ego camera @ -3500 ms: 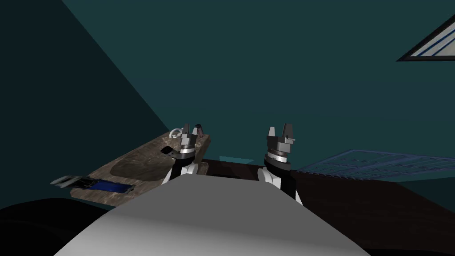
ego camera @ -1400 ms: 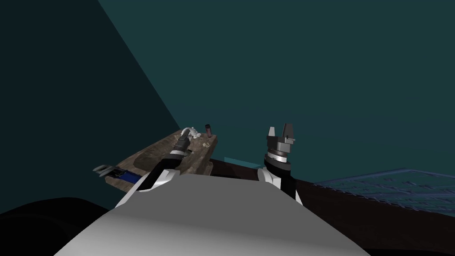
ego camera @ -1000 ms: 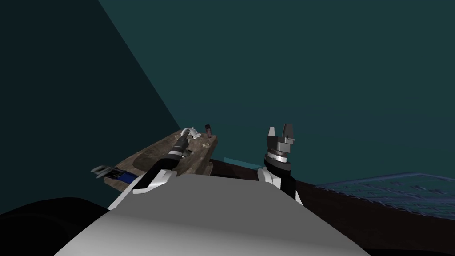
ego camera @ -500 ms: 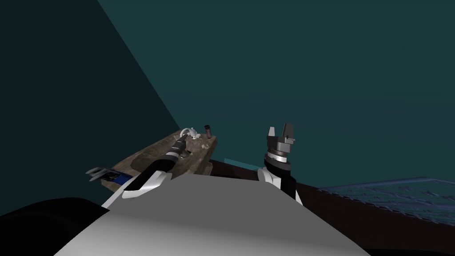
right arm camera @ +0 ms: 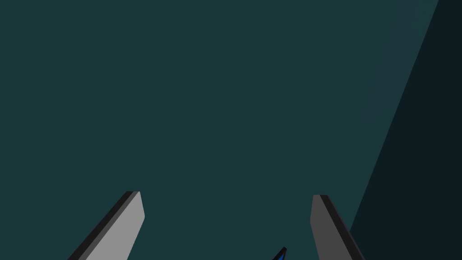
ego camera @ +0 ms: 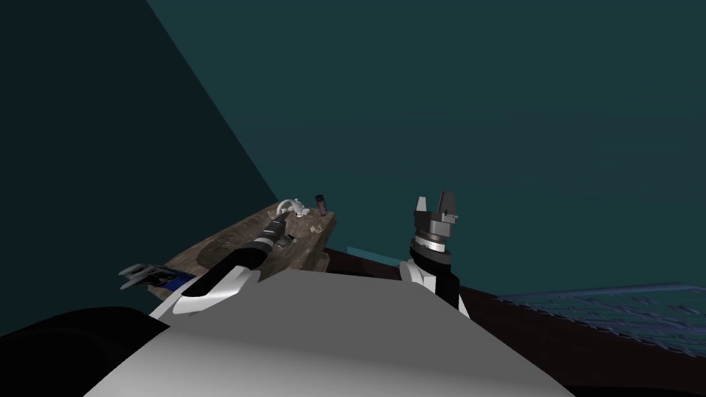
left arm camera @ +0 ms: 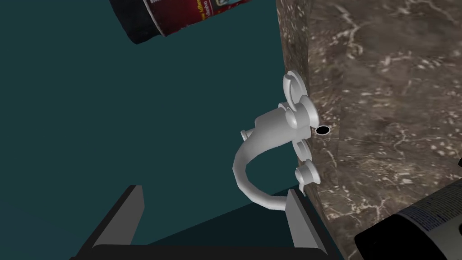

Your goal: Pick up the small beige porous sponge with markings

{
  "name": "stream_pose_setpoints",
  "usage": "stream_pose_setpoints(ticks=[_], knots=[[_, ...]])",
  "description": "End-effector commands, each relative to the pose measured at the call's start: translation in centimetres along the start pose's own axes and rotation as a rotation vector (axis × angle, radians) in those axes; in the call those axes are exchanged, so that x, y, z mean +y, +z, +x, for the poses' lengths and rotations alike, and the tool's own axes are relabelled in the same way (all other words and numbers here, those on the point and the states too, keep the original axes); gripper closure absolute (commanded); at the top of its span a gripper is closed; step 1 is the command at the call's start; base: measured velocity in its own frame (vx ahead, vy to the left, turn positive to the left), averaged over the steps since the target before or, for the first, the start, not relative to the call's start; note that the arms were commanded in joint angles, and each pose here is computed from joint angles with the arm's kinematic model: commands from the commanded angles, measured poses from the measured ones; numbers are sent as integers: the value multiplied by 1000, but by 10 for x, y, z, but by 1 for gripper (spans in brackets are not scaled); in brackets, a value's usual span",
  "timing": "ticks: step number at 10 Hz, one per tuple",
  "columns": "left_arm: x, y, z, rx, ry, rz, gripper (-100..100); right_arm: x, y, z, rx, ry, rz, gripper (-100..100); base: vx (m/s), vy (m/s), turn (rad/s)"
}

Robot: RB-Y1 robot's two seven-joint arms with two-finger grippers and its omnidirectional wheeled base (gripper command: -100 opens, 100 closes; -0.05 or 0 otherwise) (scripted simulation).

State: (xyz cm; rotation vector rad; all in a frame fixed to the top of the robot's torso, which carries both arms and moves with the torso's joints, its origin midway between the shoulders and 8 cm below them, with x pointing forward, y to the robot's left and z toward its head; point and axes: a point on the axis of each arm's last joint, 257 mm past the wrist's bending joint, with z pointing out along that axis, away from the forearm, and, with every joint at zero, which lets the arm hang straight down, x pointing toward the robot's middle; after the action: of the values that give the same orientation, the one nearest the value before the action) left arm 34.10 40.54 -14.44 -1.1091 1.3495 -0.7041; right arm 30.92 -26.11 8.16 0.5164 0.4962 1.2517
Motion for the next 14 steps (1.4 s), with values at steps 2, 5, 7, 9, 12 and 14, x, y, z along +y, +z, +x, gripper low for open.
stream_pose_setpoints(ticks=[2,5,7,9,12,14], knots=[[17,-4,-3,7,7,-70,-100,0,0,0,0,0,0,0,39,-35,10],[37,-13,-8,15,17,-158,-100,0,0,0,0,0,0,0,39,-34,5],[48,-18,-9,21,22,-208,-100,0,0,0,0,0,0,0,42,-33,2],[57,-24,-11,27,27,-253,-100,0,0,0,0,0,0,0,42,-40,0],[68,-30,-12,35,32,-305,-100,0,0,0,0,0,0,0,32,-43,-1],[78,-40,-13,47,43,-366,-100,0,0,0,0,0,0,0,52,-66,-12]])
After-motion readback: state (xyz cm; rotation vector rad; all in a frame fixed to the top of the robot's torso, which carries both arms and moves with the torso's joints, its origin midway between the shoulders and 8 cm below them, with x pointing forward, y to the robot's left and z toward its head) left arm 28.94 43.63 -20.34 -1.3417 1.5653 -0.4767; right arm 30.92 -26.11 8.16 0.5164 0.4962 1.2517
